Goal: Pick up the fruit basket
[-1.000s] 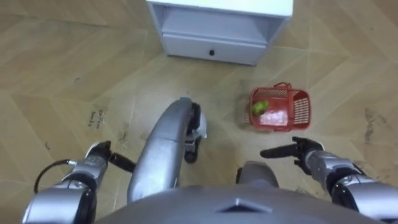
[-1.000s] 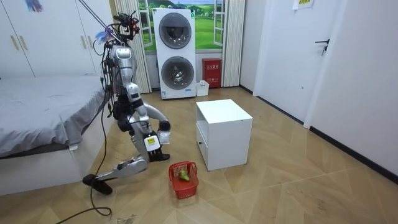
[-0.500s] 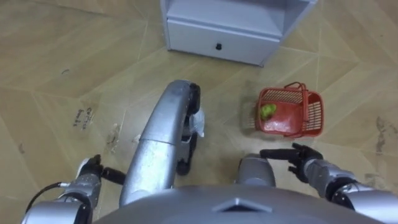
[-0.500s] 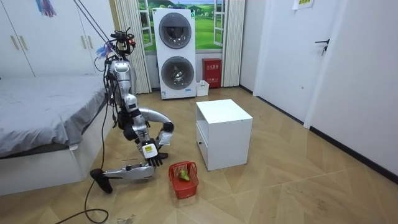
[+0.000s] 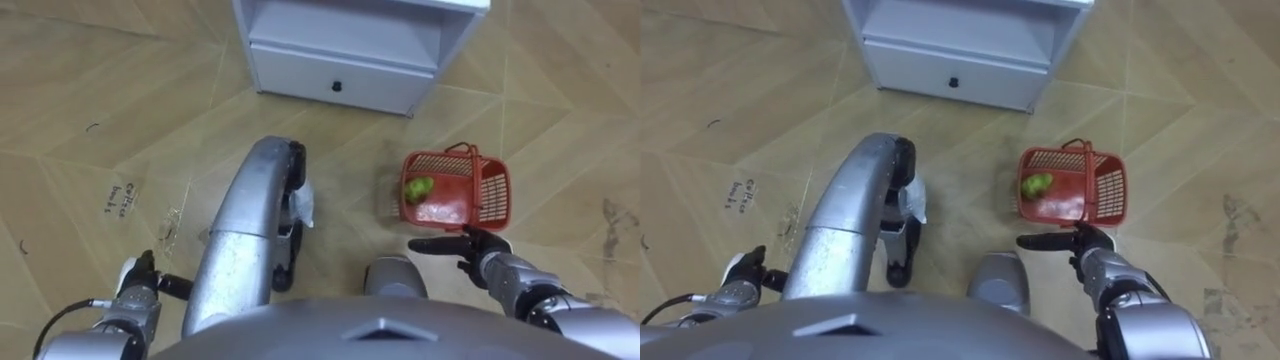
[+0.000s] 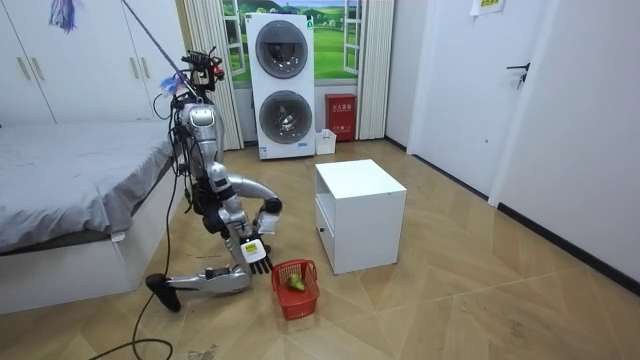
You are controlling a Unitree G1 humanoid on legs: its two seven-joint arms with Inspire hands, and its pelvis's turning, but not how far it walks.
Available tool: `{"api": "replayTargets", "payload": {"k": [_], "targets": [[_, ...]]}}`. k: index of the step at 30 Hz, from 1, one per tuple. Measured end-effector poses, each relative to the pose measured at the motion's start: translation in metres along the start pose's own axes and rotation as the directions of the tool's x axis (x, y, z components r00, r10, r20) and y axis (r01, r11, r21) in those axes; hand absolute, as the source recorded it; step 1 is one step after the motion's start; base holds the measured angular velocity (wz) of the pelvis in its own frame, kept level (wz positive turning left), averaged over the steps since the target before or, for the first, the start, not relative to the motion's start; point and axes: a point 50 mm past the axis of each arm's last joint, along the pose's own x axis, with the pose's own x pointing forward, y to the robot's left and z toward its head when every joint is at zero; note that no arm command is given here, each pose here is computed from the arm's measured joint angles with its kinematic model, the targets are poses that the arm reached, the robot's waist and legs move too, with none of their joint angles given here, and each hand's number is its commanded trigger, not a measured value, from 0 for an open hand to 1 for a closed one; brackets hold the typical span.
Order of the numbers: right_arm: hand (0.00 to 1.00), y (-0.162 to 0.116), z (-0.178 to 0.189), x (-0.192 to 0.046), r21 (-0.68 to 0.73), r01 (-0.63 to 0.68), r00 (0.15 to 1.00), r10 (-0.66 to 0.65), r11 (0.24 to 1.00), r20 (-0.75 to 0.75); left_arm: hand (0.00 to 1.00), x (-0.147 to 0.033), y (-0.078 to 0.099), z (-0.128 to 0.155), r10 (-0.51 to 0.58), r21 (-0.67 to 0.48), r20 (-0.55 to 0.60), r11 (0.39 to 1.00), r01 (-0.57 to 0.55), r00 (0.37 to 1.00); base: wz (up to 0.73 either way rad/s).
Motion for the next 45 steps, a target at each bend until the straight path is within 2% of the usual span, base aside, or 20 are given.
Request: {"api": "replayTargets", "payload": {"k": [6,11,14,20,25,31,37,45], "targets": [[0.0,0.0,0.005,0.0,0.015,0.022,0.999,-0.023,1.0,0.033,0.0,0.0,-0.001,0.0,-0.001,0.009,0.007,1.0,0.001,1.0,0.07],[0.0,-0.002,0.028,-0.002,-0.008,0.094,0.986,-0.092,0.996,0.142,0.0,-0.002,-0.012,-0.001,-0.024,0.001,0.011,1.0,0.024,1.0,-0.05],[0.0,0.002,0.046,-0.005,-0.056,0.121,0.969,-0.105,0.991,0.226,0.0,-0.002,-0.012,0.001,-0.021,0.018,0.017,1.0,0.021,1.0,-0.06],[0.0,0.012,0.104,-0.026,-0.112,0.238,0.841,-0.148,0.965,0.52,0.0,-0.003,-0.014,0.001,-0.018,0.048,0.041,0.999,0.016,0.999,-0.04],[0.0,0.017,0.129,-0.039,-0.101,0.27,0.76,-0.148,0.958,0.633,0.0,-0.004,-0.014,-0.006,-0.004,0.047,0.025,0.999,0.003,1.0,0.0],[0.0,0.02,0.132,-0.042,-0.078,0.283,0.739,-0.165,0.956,0.654,0.0,-0.005,-0.01,-0.014,0.044,0.05,0.01,0.998,-0.045,0.999,0.0],[0.0,0.026,0.141,-0.047,-0.071,0.272,0.705,-0.149,0.96,0.694,0.0,-0.005,-0.011,-0.013,0.037,0.075,0.02,0.996,-0.038,0.999,0.0],[0.0,0.025,0.134,-0.042,-0.077,0.27,0.727,-0.151,0.96,0.67,0.0,-0.005,-0.01,-0.014,0.036,0.076,0.018,0.996,-0.037,0.999,-0.01]]}}
